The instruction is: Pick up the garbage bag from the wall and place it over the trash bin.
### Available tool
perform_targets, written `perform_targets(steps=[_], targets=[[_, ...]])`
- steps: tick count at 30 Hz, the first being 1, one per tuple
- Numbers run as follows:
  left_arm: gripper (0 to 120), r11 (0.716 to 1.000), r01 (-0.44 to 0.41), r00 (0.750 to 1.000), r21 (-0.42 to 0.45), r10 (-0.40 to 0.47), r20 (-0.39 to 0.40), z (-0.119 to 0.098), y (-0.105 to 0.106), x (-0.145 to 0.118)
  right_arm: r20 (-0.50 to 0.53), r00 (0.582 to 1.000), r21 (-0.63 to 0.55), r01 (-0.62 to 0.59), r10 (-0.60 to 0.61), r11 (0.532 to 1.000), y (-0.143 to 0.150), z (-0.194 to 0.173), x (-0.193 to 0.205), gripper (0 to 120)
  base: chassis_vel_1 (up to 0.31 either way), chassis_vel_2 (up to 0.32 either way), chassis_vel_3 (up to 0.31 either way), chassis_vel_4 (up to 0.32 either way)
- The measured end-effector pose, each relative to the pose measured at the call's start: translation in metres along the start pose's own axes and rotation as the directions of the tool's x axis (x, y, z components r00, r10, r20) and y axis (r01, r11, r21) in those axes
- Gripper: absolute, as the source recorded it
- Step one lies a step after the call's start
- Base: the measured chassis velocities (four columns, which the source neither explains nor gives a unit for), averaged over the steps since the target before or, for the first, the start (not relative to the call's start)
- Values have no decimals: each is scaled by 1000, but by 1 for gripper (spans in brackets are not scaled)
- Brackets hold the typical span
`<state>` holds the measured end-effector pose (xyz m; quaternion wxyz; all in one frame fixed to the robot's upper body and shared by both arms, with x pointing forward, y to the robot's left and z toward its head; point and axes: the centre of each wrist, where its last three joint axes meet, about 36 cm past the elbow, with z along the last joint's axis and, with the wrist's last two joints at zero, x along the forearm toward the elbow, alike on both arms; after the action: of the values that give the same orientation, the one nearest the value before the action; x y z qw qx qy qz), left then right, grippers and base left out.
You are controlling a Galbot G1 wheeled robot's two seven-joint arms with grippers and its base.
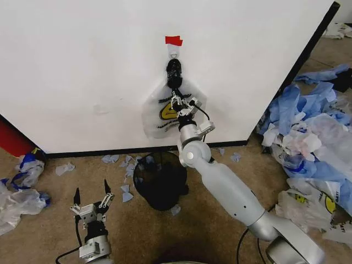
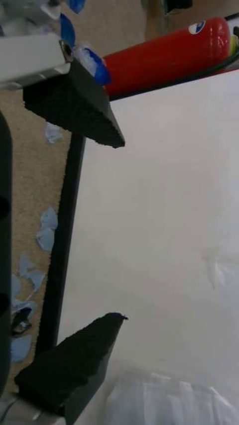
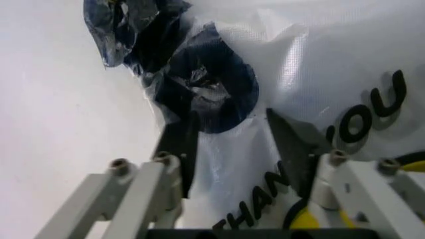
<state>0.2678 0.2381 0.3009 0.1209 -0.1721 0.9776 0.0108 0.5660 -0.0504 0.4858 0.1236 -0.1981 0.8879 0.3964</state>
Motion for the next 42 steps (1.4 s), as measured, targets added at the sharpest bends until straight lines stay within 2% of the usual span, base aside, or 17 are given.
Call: perform_targets(steps=[1, 3, 10, 16, 42], targets=[[98, 1000, 0, 1000, 0, 0, -1, 0, 0, 0, 1, 1000, -1, 0, 0, 1000, 0, 0, -1, 48, 0, 0, 0, 0], [98, 1000, 0, 1000, 0, 0, -1, 1, 0, 0, 2, 1000, -1, 0, 0, 1000, 0, 0, -1, 49, 0, 0, 0, 0], [98, 1000, -1, 1000, -3, 1, -6, 4, -1, 3, 17, 1000, -16, 9, -9, 1000, 7, -3, -11, 81, 0, 0, 0, 0], [98, 1000, -2, 1000, -5, 2, -10, 7, -2, 2, 2, 999, -37, 36, -36, 999, 20, 1, 0, 98, 0, 0, 0, 0], [98, 1000, 1, 1000, -6, -1, -19, 13, -5, 7, 25, 999, -62, 49, -48, 997, 23, 0, -13, 99, 0, 0, 0, 0]])
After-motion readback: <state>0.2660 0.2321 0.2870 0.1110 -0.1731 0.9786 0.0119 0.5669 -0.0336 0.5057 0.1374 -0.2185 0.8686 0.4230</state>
